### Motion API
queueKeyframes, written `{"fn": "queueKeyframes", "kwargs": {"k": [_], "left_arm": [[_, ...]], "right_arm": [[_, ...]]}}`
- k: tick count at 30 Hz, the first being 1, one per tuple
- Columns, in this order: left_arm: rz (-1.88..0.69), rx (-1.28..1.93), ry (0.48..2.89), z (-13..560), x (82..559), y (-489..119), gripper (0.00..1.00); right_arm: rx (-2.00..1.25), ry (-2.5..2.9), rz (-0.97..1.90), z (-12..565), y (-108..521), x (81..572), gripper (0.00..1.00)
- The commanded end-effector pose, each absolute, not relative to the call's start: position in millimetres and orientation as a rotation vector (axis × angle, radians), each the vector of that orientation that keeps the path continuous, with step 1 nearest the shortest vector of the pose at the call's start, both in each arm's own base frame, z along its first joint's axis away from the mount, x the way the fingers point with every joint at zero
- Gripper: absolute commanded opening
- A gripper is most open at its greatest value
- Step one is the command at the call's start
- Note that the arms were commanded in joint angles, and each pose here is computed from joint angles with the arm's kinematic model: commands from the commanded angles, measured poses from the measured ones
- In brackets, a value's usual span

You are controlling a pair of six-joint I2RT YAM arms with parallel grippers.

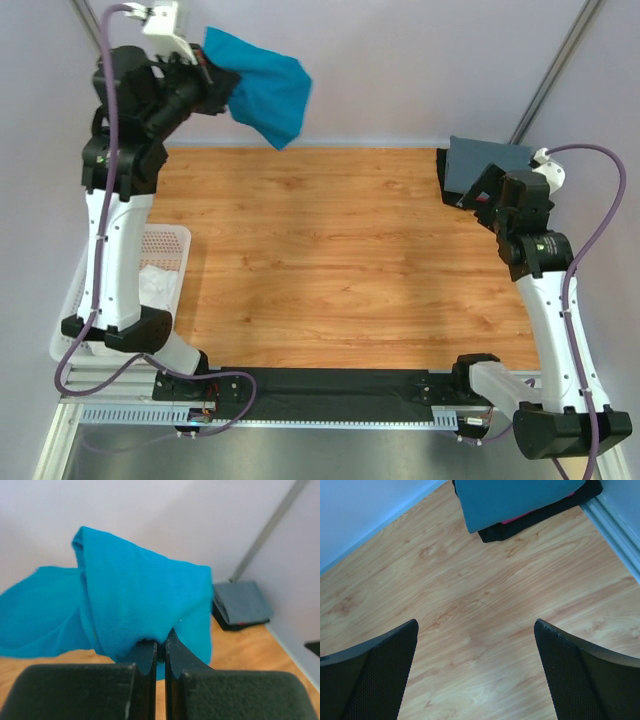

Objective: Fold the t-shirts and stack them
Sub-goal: Move the tshirt to the center of the board, then flatten the tshirt out

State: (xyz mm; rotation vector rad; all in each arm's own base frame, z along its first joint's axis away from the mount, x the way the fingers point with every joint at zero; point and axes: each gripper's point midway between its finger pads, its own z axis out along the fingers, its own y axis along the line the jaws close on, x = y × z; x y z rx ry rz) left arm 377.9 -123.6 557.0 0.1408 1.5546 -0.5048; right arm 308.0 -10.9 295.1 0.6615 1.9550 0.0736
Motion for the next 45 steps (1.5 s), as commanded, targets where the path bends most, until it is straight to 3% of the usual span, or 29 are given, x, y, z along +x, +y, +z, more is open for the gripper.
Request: {"fn": "queueKeyframes", "kwargs": {"k": [1, 5, 9, 14, 15, 17, 19, 28, 35, 37, 45], "left_arm": [[-0.534, 0.302, 1.615, 530.4, 377.6, -167.5, 0.00], [-0.611, 0.430, 1.681, 482.7, 379.3, -219.8, 0.00], [-0.652, 0.552, 1.887, 382.5, 375.1, -273.5, 0.00], [-0.698, 0.744, 2.168, 257.0, 319.3, -338.8, 0.00], [-0.682, 0.751, 2.259, 225.7, 309.1, -341.8, 0.06], [-0.640, 0.752, 2.351, 199.5, 292.0, -342.5, 0.59], [-0.635, 0.716, 2.425, 178.7, 277.7, -334.1, 0.99], [-0.315, 0.458, 2.489, 160.8, 257.2, -245.0, 0.99], [-0.254, 0.154, 2.569, 135.3, 239.4, -187.3, 0.98], [-0.192, 0.073, 2.573, 130.7, 238.2, -169.3, 0.91], [-0.178, -0.086, 2.562, 116.4, 218.4, -129.5, 0.91]], "right_arm": [[0.718, 1.874, -0.001, 320.3, -28.8, 294.5, 1.00], [0.730, 1.891, -0.038, 301.1, -33.7, 283.9, 1.00], [0.712, 1.925, 0.009, 277.7, -24.9, 283.8, 1.00], [0.667, 1.985, 0.098, 257.0, -7.9, 285.9, 1.00], [0.640, 1.995, 0.122, 254.4, -2.9, 287.1, 1.00], [0.612, 2.008, 0.149, 252.3, 2.5, 288.5, 1.00], [0.560, 2.021, 0.203, 249.5, 12.6, 291.9, 1.00], [0.269, 2.110, 0.521, 227.4, 95.5, 299.0, 1.00], [-0.029, 2.210, 0.433, 208.4, 182.4, 295.4, 1.00], [-0.134, 2.265, 0.443, 199.3, 214.3, 287.7, 0.97], [-0.439, 2.349, 0.452, 173.5, 299.7, 240.4, 0.84]]}}
